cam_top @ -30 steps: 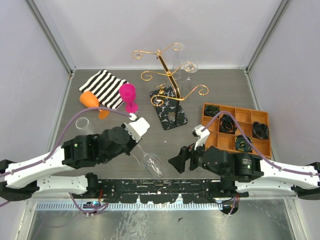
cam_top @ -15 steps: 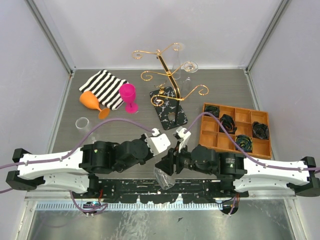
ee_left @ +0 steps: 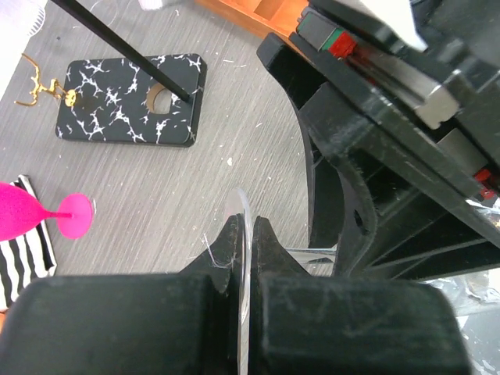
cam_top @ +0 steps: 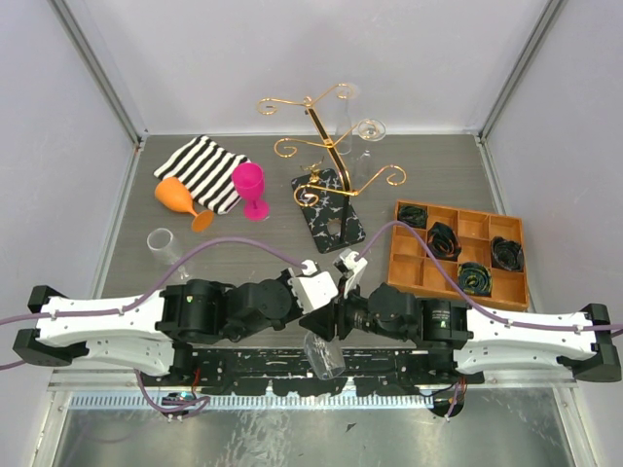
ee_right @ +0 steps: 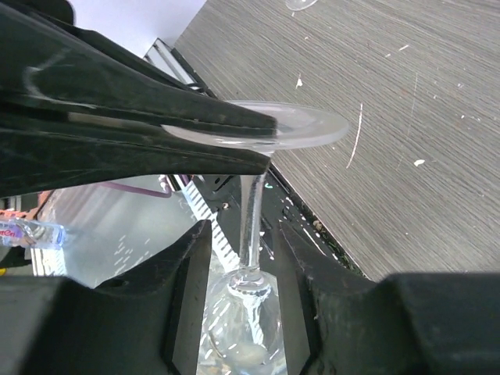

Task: Place the wine glass upside down on the wine glass rack

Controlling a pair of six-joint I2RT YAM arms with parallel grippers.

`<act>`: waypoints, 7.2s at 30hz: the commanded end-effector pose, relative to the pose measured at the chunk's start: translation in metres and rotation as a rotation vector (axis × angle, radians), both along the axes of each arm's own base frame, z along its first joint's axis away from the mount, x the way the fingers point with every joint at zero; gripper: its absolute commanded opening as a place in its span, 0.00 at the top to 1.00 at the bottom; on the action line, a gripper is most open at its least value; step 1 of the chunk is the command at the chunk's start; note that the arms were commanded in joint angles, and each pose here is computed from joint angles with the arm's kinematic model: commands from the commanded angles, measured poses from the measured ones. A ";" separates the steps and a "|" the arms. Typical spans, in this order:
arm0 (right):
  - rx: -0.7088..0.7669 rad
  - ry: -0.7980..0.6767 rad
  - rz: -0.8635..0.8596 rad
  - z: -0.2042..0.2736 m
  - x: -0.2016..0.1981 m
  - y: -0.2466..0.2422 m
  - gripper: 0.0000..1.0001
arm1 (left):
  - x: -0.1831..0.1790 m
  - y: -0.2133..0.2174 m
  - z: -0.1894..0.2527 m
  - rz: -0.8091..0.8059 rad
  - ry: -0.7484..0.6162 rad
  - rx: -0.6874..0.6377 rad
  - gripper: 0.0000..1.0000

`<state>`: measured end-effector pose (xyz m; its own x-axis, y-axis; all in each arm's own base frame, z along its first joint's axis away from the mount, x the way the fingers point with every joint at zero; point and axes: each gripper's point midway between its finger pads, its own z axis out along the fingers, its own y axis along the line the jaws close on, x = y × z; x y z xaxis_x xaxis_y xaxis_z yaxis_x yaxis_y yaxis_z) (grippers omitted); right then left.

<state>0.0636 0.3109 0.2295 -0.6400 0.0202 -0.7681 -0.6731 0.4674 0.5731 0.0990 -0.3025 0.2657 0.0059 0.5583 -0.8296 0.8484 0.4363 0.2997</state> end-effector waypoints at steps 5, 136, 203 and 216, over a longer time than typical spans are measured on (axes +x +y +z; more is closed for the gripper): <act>0.063 0.038 -0.033 0.006 0.002 -0.001 0.58 | 0.004 -0.010 0.032 0.020 -0.036 -0.105 1.00; 0.189 -0.709 -0.098 0.097 0.177 -0.130 0.99 | 0.101 0.117 0.008 0.601 0.096 -0.201 0.05; -0.096 -0.699 -0.403 0.055 0.289 -0.168 0.98 | 0.107 0.136 0.015 0.629 0.009 -0.220 0.02; -0.066 -0.664 -0.459 0.056 0.304 -0.170 0.92 | 0.106 0.136 0.016 0.627 0.008 -0.223 0.02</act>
